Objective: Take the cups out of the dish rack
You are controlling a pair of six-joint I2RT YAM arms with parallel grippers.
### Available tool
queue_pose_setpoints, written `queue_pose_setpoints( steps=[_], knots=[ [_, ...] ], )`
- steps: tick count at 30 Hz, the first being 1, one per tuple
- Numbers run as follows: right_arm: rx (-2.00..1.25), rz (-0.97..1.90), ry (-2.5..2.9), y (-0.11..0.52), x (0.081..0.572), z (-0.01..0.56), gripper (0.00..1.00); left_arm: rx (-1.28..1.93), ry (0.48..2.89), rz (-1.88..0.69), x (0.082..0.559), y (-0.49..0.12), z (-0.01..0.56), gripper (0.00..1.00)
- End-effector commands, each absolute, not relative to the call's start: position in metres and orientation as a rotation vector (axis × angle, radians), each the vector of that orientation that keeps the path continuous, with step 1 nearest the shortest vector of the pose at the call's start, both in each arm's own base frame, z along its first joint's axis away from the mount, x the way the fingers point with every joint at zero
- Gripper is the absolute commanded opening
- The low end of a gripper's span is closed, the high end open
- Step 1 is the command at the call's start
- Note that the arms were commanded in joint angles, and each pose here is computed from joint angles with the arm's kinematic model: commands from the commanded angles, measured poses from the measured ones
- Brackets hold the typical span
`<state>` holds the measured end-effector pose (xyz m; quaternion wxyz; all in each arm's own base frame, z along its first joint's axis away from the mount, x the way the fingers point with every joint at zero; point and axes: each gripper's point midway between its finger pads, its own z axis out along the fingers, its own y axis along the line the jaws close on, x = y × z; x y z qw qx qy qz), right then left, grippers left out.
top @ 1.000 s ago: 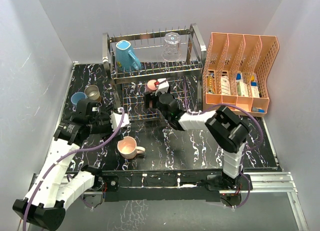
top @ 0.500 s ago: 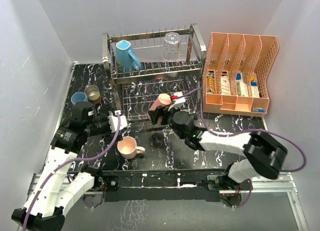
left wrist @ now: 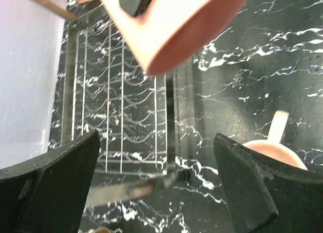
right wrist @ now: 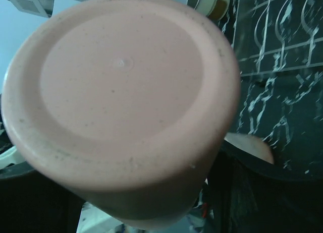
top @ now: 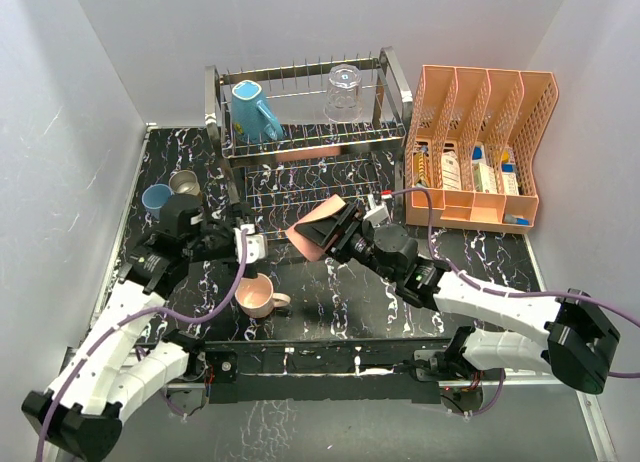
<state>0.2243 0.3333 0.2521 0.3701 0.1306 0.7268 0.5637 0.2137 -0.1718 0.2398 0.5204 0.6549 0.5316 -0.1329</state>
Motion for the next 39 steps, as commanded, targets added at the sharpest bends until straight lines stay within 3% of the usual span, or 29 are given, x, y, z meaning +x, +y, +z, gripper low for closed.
queue_pose_setpoints(
  steps=[1,12,23,26,32,34,38,39],
  knots=[
    [0.521,1.821,1.816,0.345,0.204,0.291,0.49,1.603,1.177,-0.372,0.21,-0.201,0.256,0.92],
    [0.706,2.037,1.85,0.352,0.191,0.28,0.47,1.395,1.35,-0.532,0.214,-0.22,0.272,0.82],
    [0.799,2.157,1.841,0.369,0.183,0.288,0.49,1.296,1.471,-0.599,0.222,-0.228,0.266,0.51],
    [0.79,2.204,1.832,0.373,0.181,0.293,0.51,1.302,1.501,-0.606,0.224,-0.228,0.261,0.36],
    [0.737,2.217,1.845,0.38,0.178,0.292,0.61,1.297,1.537,-0.628,0.223,-0.23,0.253,0.02],
    [0.736,2.179,1.858,0.377,0.179,0.283,0.67,1.312,1.582,-0.625,0.222,-0.227,0.247,0.0],
    [0.76,2.029,1.948,0.36,0.186,0.249,0.97,1.317,1.665,-0.566,0.227,-0.218,0.24,0.0],
    [0.773,1.987,1.966,0.354,0.188,0.239,0.98,1.312,1.679,-0.544,0.23,-0.216,0.239,0.0]
  ],
)
